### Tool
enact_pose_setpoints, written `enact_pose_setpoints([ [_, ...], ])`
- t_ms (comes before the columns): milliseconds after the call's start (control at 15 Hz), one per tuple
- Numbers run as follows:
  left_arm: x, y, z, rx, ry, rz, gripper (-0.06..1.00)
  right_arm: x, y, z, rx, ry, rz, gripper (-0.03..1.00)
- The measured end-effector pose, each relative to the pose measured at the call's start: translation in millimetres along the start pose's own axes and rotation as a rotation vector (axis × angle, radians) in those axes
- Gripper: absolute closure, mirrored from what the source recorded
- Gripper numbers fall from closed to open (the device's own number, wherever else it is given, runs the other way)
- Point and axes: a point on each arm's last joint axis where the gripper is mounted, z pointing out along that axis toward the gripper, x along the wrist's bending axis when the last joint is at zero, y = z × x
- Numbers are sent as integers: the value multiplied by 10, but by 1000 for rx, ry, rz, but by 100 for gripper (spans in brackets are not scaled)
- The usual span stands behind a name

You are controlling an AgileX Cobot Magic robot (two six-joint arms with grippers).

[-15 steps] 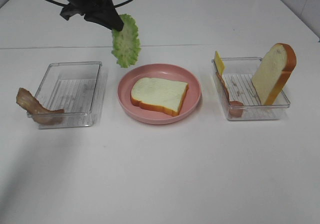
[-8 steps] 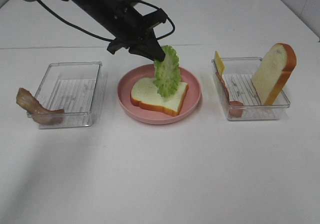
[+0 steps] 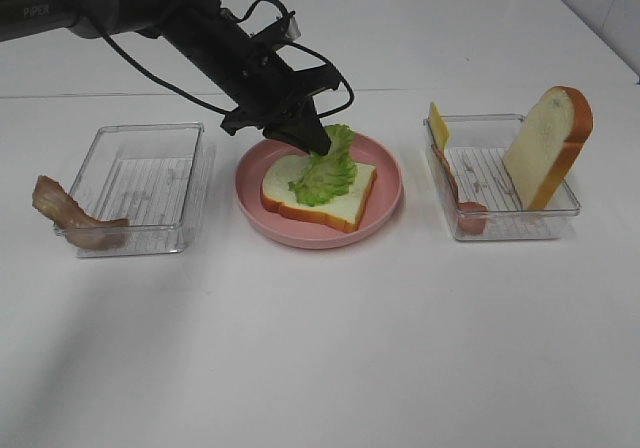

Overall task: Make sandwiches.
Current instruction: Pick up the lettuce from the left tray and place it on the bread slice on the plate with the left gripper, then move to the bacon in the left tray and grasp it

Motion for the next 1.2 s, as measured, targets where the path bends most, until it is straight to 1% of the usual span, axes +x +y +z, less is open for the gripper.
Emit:
enact_pose_setpoints([
  [67,30,-6,-1,7,33,0,89,0,0,0,0,0,0,17],
  [133,59,-8,-3,10,64,-5,83,0,0,0,0,0,0,17],
  [200,79,-7,-10,12,92,2,74,0,0,0,0,0,0,17],
  [267,86,7,-32,11,117,17,61,0,0,0,0,0,0,17],
  [400,64,38,-80,8,135,39,40,0,0,0,0,0,0,17],
  [467,40,61,-113,2,139,47,33,0,0,0,0,0,0,17],
  [533,-3,104,-193,-3,160,46,29,0,0,0,0,0,0,17],
  [600,-15,118,-220,-4,171,42,28,0,0,0,0,0,0,17],
  [733,-55,172,-378,-1,253,45,27,0,0,0,0,0,0,17],
  [800,-74,223,-490,-24,317,53,27,0,0,0,0,0,0,17],
  [933,-121,267,-696,-66,395,88,27,0,0,0,0,0,0,17],
  [1133,-204,319,-1198,-160,491,110,27,0,0,0,0,0,0,17],
  [1200,-219,321,-1289,-176,499,111,27,0,0,0,0,0,0,17],
])
